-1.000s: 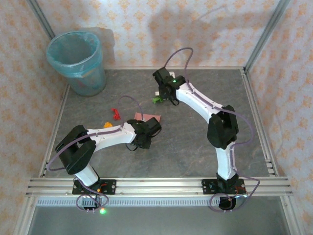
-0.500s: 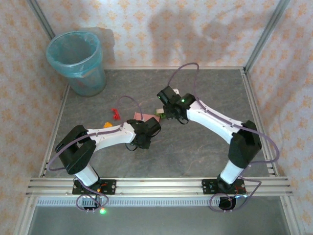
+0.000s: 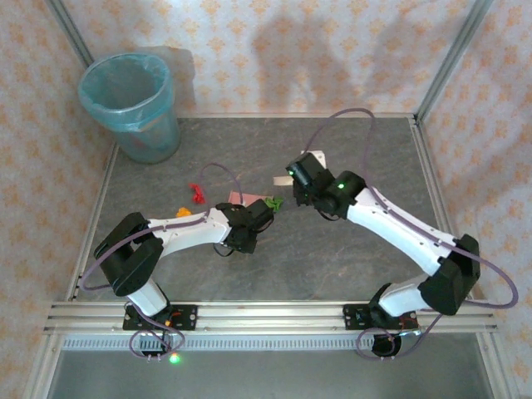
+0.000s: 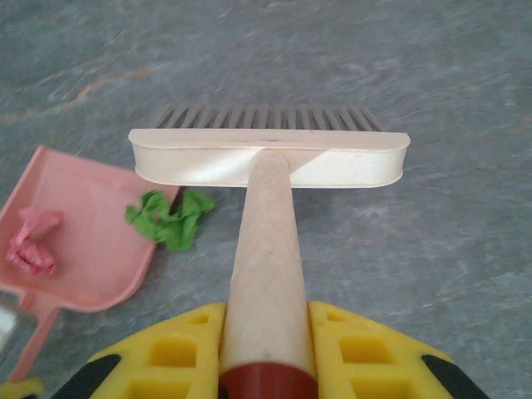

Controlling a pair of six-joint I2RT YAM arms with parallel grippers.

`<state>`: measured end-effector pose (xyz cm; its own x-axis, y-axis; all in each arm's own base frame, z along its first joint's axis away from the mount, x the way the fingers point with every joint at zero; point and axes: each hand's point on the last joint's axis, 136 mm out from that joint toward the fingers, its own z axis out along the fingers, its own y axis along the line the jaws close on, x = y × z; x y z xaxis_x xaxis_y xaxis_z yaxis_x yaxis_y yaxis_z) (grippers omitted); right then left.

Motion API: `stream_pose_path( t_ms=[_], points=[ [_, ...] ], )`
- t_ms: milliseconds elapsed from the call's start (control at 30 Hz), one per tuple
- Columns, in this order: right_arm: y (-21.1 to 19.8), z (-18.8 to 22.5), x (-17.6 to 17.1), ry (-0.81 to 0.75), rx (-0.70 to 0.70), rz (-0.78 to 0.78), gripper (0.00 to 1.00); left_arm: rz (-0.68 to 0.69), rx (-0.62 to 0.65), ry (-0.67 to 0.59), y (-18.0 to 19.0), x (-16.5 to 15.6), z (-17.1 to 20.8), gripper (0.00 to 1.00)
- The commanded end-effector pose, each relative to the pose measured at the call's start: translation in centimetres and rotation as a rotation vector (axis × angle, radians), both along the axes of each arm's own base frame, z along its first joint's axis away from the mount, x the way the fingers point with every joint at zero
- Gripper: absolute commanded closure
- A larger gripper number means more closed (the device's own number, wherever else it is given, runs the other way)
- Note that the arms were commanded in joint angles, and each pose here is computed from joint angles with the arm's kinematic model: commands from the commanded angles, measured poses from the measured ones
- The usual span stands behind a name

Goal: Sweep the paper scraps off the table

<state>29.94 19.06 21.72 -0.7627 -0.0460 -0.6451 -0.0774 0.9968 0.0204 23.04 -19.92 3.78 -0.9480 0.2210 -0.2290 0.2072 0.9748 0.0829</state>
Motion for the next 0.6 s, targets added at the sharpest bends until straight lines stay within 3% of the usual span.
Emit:
stream_pose_path(
  t_ms=[0,200,567],
  points=[
    [-3.9,0.1,0.3,-0.033,-0.053,-0.129,1.0,-0.039,-0.018,0.001,-0.6,-0.6,0.4,1.0],
    [-5.5,-2.9,-2.1,0.11,-0.105,-0.118,1.0,-0.054,0.057,-0.032,-0.1,-0.6,0.9,1.0],
    [-1.5,-4.6,-5.0,0.257,-0.012,0.017,1.0,-0.071,0.051,0.002,-0.5,-1.1,0.5,1.0]
  ],
)
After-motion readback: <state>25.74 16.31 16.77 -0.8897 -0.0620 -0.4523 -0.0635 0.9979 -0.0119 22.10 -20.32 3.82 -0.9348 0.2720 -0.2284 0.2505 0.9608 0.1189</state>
